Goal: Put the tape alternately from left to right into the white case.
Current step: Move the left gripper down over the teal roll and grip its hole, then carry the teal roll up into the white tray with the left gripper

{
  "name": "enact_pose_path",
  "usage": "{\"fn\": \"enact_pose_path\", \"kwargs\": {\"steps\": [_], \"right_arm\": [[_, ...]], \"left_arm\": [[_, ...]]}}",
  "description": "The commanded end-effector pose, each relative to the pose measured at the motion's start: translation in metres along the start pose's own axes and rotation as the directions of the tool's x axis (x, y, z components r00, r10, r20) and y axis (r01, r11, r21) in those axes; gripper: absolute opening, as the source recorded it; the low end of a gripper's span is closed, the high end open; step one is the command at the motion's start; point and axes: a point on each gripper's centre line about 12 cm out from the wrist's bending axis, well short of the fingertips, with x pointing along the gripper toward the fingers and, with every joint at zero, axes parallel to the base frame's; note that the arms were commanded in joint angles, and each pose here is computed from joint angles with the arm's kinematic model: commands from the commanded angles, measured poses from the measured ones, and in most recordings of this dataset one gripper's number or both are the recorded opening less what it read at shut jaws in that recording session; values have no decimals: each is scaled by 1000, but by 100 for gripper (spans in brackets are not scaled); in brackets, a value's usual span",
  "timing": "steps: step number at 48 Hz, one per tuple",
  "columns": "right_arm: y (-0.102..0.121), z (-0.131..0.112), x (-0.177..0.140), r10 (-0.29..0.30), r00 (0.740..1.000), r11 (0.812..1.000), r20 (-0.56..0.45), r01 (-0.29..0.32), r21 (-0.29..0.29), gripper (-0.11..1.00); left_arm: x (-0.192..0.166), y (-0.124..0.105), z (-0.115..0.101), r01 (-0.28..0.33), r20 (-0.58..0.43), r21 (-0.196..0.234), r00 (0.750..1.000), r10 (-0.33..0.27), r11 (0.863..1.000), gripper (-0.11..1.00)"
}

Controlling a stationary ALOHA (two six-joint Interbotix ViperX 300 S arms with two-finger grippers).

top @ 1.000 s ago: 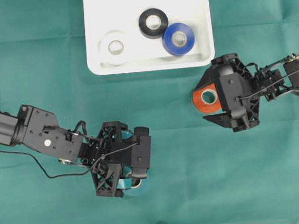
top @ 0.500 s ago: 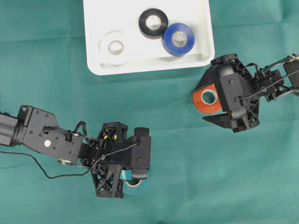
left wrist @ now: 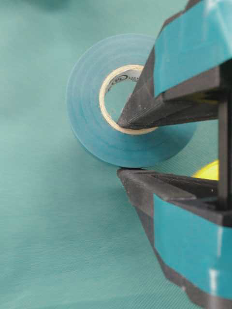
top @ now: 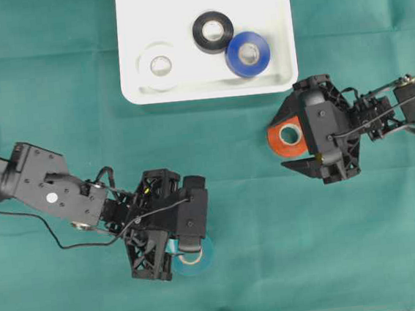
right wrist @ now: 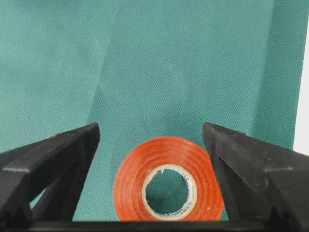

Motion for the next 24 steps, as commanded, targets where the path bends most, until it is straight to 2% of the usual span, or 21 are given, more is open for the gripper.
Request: {"fn": "enact_pose_path", "kwargs": {"steps": [1, 13, 20, 24], "right_arm": [[1, 8, -5, 6, 999, 1000, 35, -6, 0, 76], [1, 7, -5, 6, 999, 1000, 33, -6, 0, 76], [1, 7, -5, 6, 999, 1000, 31, -6, 0, 76], [1, 7, -5, 6, 999, 1000, 31, -6, 0, 76]], "left_arm": [[-17, -7, 22, 21, 72, 6, 997, -21, 1000, 24], [-23, 7, 28, 0, 89, -9, 996, 1, 1000, 24], [-30, 31, 33, -44, 91, -14, 995, 45, 999, 24], [-34, 47, 34, -74, 85, -2, 994, 74, 997, 24]]}}
